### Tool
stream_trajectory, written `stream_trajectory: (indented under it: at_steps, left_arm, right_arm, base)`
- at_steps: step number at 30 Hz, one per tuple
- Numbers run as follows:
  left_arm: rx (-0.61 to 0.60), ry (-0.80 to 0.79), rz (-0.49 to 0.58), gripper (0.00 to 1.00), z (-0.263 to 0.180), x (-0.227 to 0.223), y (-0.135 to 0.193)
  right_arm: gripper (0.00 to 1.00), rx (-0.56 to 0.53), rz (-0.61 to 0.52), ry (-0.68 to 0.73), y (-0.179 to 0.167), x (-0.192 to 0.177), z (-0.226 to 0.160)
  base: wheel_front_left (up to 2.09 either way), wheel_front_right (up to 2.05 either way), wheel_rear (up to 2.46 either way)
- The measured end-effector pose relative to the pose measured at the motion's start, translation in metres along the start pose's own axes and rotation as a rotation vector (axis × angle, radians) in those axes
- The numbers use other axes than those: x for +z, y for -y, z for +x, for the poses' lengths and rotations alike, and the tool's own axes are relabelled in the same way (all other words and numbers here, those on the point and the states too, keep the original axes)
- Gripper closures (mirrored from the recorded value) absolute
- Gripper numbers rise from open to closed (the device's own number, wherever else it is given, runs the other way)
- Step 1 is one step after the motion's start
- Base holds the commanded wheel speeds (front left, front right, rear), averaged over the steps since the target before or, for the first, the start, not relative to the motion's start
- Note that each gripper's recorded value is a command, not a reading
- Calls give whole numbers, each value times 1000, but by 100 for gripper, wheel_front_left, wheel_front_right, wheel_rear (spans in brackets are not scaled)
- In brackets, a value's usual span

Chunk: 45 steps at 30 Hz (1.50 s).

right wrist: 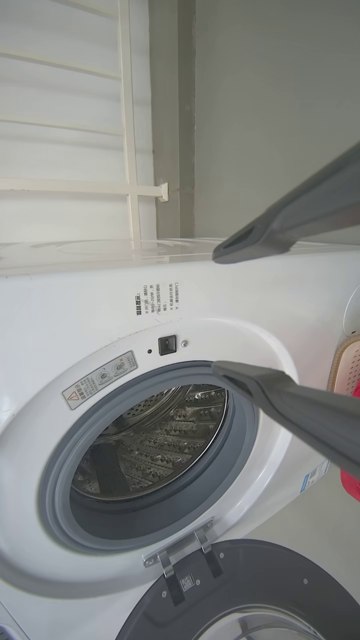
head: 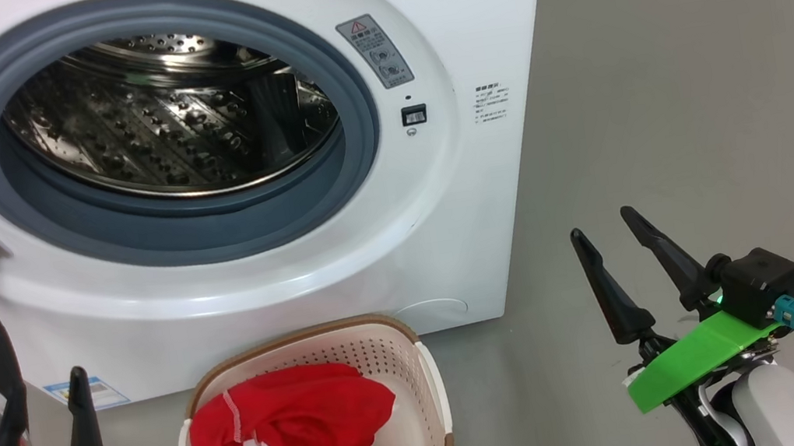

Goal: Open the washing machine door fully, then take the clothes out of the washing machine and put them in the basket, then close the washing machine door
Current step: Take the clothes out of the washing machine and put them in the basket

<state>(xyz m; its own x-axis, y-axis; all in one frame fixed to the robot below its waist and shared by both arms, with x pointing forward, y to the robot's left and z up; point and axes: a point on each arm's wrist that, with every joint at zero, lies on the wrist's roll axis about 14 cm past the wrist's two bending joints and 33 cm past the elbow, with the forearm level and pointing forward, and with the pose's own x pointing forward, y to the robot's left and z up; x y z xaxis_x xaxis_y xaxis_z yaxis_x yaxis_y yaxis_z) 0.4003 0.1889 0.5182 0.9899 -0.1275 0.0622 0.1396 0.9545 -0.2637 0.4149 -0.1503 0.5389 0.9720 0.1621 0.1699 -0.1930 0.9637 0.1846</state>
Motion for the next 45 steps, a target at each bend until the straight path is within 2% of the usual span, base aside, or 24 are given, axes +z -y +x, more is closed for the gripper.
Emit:
stream_trajectory:
  at_steps: [45]
  left_arm:
    - [-1, 2, -20, 0, -1, -2, 2]
  right_arm:
    - [0, 6, -7, 2, 0, 2, -1]
  base:
    - [0, 0, 0]
